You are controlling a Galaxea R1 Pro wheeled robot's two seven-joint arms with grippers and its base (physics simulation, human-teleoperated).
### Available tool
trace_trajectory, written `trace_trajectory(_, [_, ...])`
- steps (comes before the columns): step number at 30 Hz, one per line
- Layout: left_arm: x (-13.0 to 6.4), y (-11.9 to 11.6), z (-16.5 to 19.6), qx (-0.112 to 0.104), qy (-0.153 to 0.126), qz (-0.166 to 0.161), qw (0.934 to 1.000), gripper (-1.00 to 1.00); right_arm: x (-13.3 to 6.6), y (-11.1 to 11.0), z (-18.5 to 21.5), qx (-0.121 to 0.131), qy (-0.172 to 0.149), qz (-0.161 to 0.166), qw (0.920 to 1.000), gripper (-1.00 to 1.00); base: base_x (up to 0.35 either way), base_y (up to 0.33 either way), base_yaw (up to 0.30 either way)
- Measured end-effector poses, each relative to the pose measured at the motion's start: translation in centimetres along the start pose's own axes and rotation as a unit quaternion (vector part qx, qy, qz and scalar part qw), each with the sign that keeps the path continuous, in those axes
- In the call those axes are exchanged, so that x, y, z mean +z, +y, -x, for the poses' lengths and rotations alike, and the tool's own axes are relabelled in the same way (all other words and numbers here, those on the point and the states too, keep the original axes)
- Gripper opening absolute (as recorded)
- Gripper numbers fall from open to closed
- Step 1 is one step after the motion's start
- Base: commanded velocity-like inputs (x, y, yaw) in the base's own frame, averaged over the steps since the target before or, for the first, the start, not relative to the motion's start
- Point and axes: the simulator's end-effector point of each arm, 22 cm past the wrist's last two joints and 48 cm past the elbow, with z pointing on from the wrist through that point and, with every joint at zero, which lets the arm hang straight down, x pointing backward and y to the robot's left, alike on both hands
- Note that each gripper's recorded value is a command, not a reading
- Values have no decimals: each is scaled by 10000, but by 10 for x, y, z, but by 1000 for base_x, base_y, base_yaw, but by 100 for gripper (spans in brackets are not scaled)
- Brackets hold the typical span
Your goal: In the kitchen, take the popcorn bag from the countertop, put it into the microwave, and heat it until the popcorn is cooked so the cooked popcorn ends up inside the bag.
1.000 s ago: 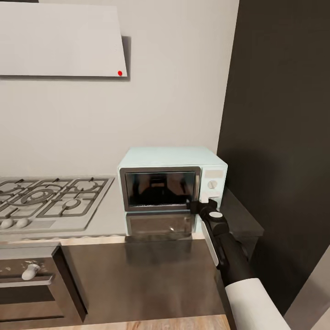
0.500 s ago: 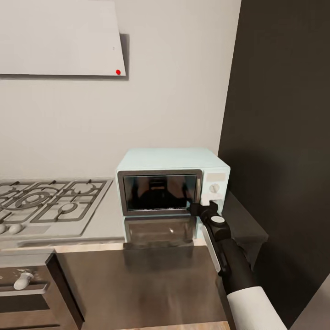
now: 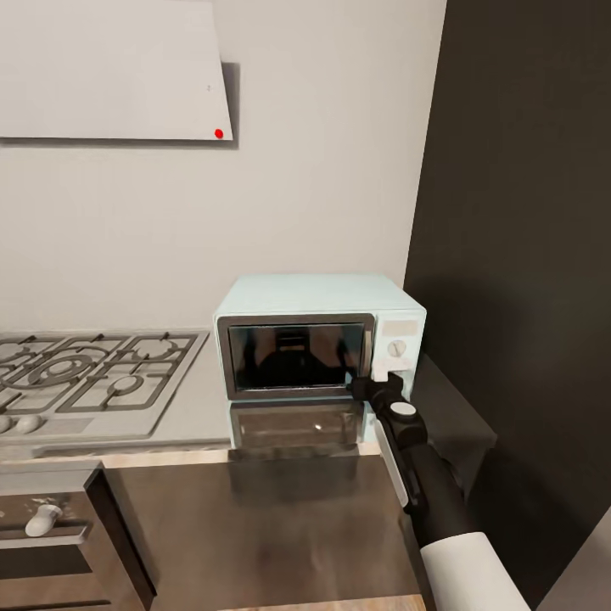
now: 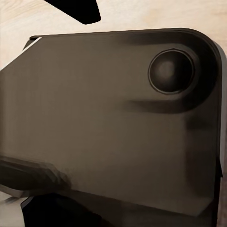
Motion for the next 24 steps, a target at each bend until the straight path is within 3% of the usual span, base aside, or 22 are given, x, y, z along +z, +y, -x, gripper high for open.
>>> trace_trajectory(10, [0, 0, 0, 0, 3, 0, 10000, 100, 0, 2, 2, -163, -110, -27, 9998, 100, 0, 0, 0])
trace_trajectory(14, [0, 0, 0, 2, 8, 0, 10000, 100, -6, 23, 12, -281, -233, 179, 9992, 100, 0, 0, 0])
trace_trajectory(24, [0, 0, 0, 0, 8, -1, 10000, 100, -7, 28, 15, -280, -270, 238, 9990, 100, 0, 0, 0])
